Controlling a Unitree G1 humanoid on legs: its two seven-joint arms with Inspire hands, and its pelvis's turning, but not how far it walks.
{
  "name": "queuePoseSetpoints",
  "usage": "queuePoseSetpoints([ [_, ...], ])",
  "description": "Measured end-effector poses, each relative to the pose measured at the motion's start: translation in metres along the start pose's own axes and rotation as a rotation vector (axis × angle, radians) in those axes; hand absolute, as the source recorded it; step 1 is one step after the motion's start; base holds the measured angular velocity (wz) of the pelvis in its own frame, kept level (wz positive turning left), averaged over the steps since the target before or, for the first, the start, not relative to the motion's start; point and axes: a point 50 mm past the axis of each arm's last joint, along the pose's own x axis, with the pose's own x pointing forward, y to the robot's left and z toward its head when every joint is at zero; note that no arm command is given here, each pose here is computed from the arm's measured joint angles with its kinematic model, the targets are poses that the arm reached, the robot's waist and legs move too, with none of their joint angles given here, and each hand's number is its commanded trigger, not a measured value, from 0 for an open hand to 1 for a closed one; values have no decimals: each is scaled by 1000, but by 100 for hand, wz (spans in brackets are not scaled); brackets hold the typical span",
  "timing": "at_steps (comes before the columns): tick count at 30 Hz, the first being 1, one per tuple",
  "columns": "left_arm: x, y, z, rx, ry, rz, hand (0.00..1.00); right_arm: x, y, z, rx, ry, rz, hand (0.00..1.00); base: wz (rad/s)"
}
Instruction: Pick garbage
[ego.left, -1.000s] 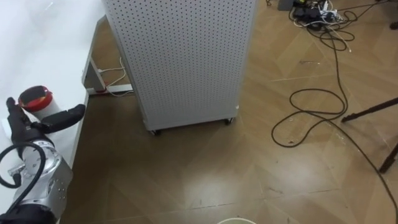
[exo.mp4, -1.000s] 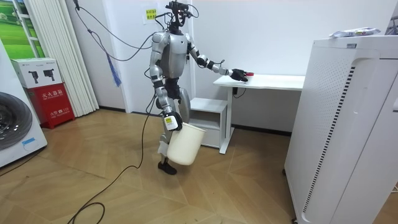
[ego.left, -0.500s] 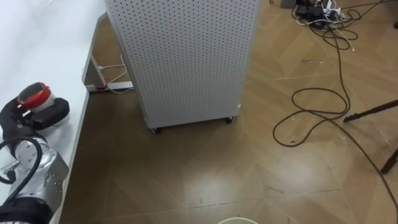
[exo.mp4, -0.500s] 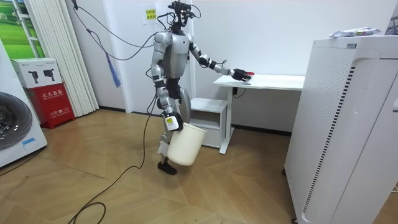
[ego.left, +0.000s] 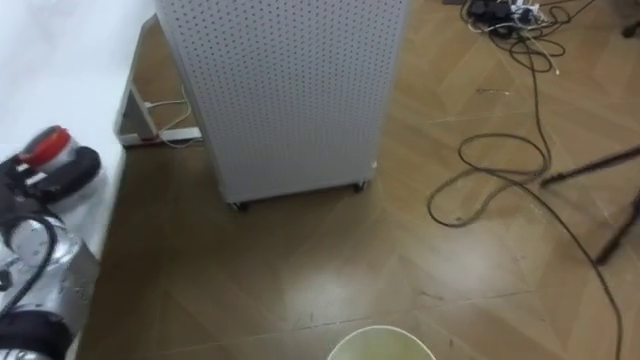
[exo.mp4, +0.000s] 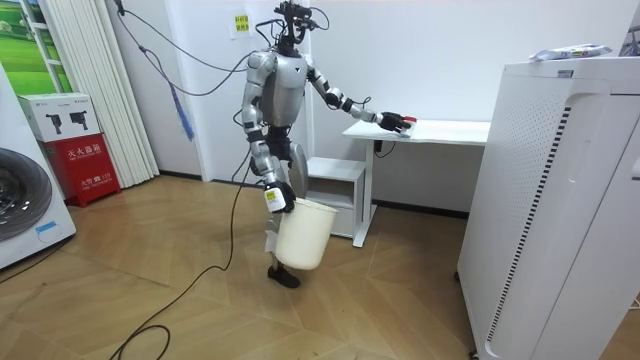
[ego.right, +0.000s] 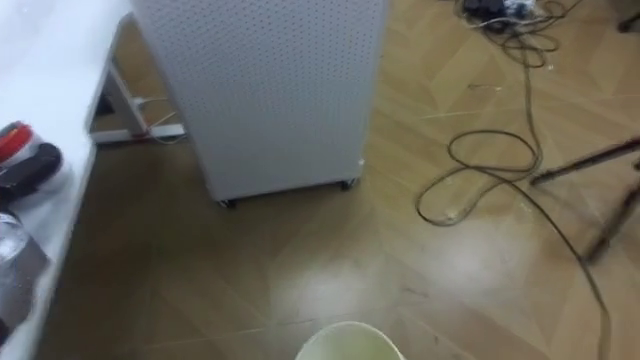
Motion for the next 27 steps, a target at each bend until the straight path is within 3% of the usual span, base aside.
queuePoseSetpoints([
  [9,-3,-7,-2,34,-7,-47,100,-1,-5,-4,35,13,-32,100,3],
  [12,-6,-17,6,32,-48,-106,100,-1,-6,-4,37,11,-38,100,11],
  [16,-28,-49,20,18,-159,-249,100,-1,-5,-2,24,5,-35,100,18],
  [19,-51,-61,19,9,-231,-355,100,0,-4,2,19,-7,-33,100,2],
  [23,-88,-76,-4,43,-254,-521,100,3,-2,9,13,-24,-24,100,16],
  [27,-113,-80,-29,106,-221,-673,100,5,4,19,13,-47,-5,100,7],
])
